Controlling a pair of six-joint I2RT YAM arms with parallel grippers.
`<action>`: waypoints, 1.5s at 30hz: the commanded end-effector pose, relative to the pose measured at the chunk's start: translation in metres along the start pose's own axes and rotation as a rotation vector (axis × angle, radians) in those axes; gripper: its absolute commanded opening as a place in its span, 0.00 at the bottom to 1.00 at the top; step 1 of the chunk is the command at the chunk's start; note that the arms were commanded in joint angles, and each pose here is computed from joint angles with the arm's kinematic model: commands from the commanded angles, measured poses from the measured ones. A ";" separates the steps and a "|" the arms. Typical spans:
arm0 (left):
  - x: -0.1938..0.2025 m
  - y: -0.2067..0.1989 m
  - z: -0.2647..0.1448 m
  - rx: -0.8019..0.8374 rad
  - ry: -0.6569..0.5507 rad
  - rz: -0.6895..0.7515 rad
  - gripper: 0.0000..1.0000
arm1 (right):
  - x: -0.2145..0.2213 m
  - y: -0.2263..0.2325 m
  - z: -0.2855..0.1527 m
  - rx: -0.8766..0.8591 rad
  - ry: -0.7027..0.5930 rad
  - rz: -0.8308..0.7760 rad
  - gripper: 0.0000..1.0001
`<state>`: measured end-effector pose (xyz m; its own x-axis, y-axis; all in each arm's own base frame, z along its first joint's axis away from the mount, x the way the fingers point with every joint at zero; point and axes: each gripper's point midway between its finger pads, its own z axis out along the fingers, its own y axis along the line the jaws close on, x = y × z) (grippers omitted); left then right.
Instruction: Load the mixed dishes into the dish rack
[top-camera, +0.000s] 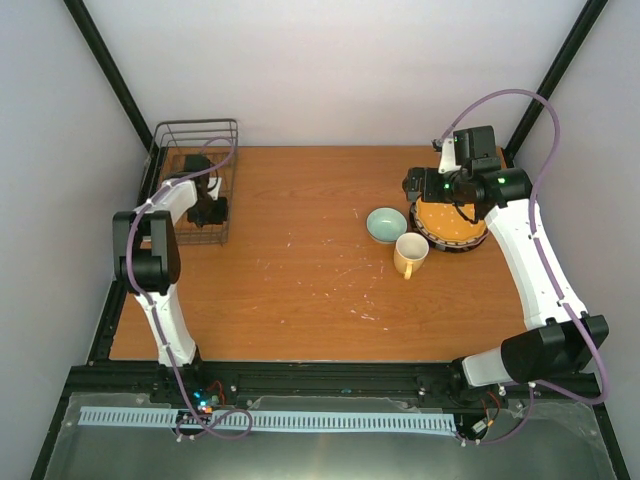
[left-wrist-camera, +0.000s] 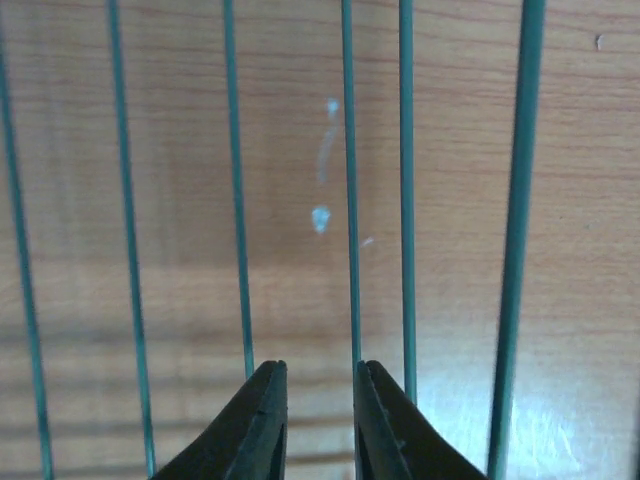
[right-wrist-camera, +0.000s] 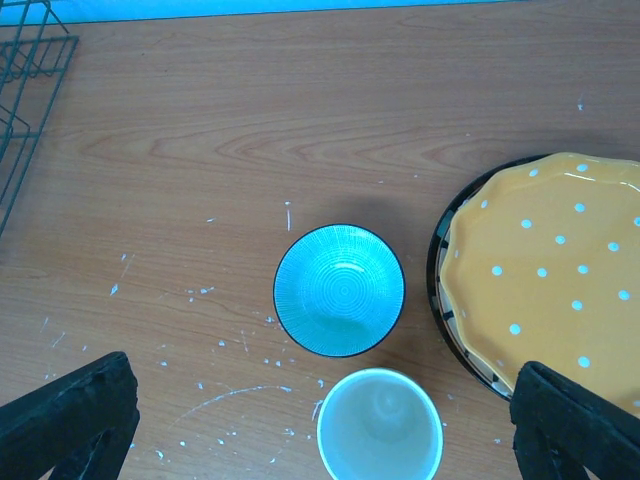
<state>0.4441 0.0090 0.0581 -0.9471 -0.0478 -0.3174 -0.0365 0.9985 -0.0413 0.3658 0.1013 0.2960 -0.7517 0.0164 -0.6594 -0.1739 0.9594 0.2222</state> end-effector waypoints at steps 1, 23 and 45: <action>-0.020 -0.023 0.009 0.031 -0.020 0.022 0.19 | -0.006 0.001 -0.004 0.017 -0.019 -0.034 1.00; 0.068 -0.178 -0.018 0.270 0.104 0.113 0.15 | -0.007 0.005 -0.006 -0.006 -0.024 -0.043 1.00; 0.210 -0.305 -0.043 0.388 0.299 0.296 0.09 | 0.023 0.012 -0.027 -0.058 -0.015 -0.003 1.00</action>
<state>0.2913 -0.2896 0.0546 -0.9479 0.2493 -0.1983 0.3045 0.8921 -0.3339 0.3403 0.1029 0.3021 -0.7370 0.0136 -0.6758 -0.2083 0.9466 0.2461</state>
